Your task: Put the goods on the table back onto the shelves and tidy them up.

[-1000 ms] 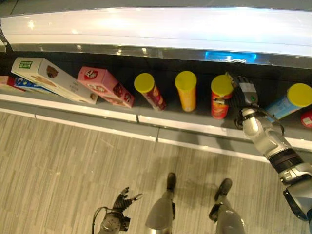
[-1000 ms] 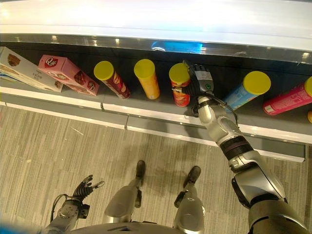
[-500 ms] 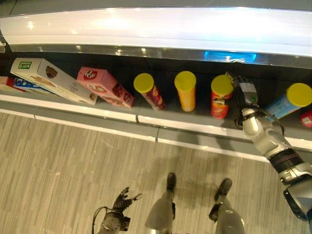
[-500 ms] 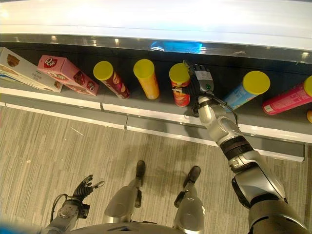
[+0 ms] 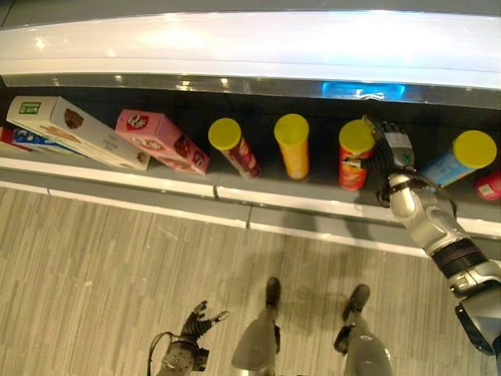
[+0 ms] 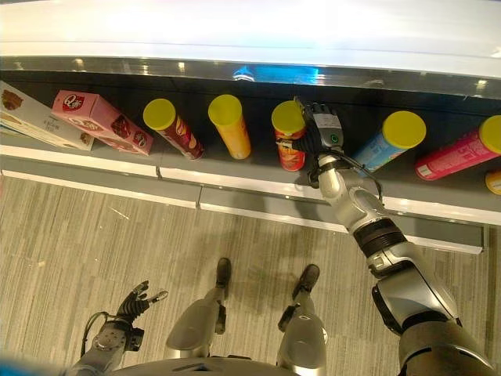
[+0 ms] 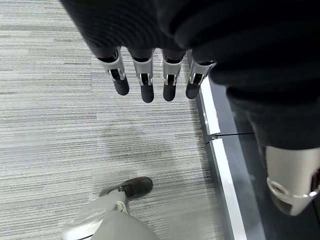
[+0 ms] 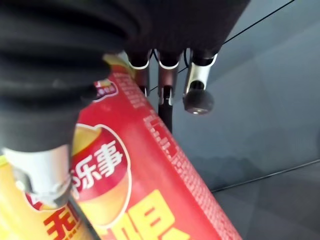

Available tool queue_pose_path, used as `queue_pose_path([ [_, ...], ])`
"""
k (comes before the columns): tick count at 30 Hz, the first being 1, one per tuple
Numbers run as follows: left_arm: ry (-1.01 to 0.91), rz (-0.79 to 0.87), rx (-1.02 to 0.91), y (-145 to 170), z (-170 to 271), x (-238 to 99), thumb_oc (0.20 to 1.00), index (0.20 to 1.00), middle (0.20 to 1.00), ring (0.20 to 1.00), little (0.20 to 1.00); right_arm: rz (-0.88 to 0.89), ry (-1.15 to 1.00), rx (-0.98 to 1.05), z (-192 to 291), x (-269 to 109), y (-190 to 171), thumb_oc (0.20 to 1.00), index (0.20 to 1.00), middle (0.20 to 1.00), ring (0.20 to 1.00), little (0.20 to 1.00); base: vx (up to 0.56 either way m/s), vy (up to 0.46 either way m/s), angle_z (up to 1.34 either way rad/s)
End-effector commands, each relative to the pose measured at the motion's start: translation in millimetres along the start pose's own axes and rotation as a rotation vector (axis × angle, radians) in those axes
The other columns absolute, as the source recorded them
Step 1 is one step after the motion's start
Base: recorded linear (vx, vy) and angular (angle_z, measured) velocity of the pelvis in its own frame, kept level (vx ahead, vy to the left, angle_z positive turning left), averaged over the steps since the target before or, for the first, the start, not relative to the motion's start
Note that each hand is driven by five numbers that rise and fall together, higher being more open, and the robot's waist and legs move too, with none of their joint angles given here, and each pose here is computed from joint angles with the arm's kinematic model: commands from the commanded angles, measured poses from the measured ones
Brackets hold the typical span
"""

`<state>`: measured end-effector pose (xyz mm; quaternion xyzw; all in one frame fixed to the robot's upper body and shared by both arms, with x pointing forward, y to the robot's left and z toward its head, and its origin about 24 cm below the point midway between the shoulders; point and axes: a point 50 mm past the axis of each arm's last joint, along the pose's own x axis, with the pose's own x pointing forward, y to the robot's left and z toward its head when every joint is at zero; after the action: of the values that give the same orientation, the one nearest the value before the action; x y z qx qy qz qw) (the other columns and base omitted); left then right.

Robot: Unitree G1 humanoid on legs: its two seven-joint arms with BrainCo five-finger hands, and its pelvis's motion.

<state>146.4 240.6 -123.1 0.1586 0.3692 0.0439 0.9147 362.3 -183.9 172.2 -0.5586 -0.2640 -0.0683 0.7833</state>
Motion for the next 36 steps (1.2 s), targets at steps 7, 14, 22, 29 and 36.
queue_pose_path([
  [7, -0.005, 0.020, 0.091, 12.8, 3.5, 4.1, 1.000, 1.000, 1.000, 1.000, 1.000, -0.098, -0.084, 0.007, 15.3, 14.7, -20.3, 0.200, 0.200, 0.200, 0.200, 0.200, 0.00, 0.000, 0.00],
  [14, -0.002, 0.021, 0.088, 13.0, 2.2, 3.3, 1.000, 1.000, 1.000, 1.000, 1.000, -0.079, -0.076, 0.020, 16.3, 13.8, -14.2, 0.272, 0.272, 0.272, 0.272, 0.272, 0.00, 0.000, 0.00],
  [22, -0.005, 0.018, 0.087, 11.9, 2.8, 3.4, 1.000, 1.000, 1.000, 1.000, 1.000, -0.078, -0.072, 0.013, 15.6, 12.0, -11.8, 1.000, 1.000, 1.000, 1.000, 1.000, 0.00, 0.000, 0.00],
  [29, -0.008, 0.017, 0.085, 12.0, 3.6, 3.5, 1.000, 1.000, 1.000, 1.000, 1.000, -0.083, -0.069, 0.012, 14.3, 10.9, -13.3, 1.000, 1.000, 1.000, 1.000, 1.000, 0.00, 0.000, 0.00],
  [36, 0.020, 0.022, 0.091, 14.1, -0.4, 2.7, 1.000, 1.000, 1.000, 1.000, 1.000, -0.142, -0.158, 0.049, 28.7, 0.1, -28.1, 1.000, 1.000, 1.000, 1.000, 1.000, 0.01, 0.000, 0.00],
])
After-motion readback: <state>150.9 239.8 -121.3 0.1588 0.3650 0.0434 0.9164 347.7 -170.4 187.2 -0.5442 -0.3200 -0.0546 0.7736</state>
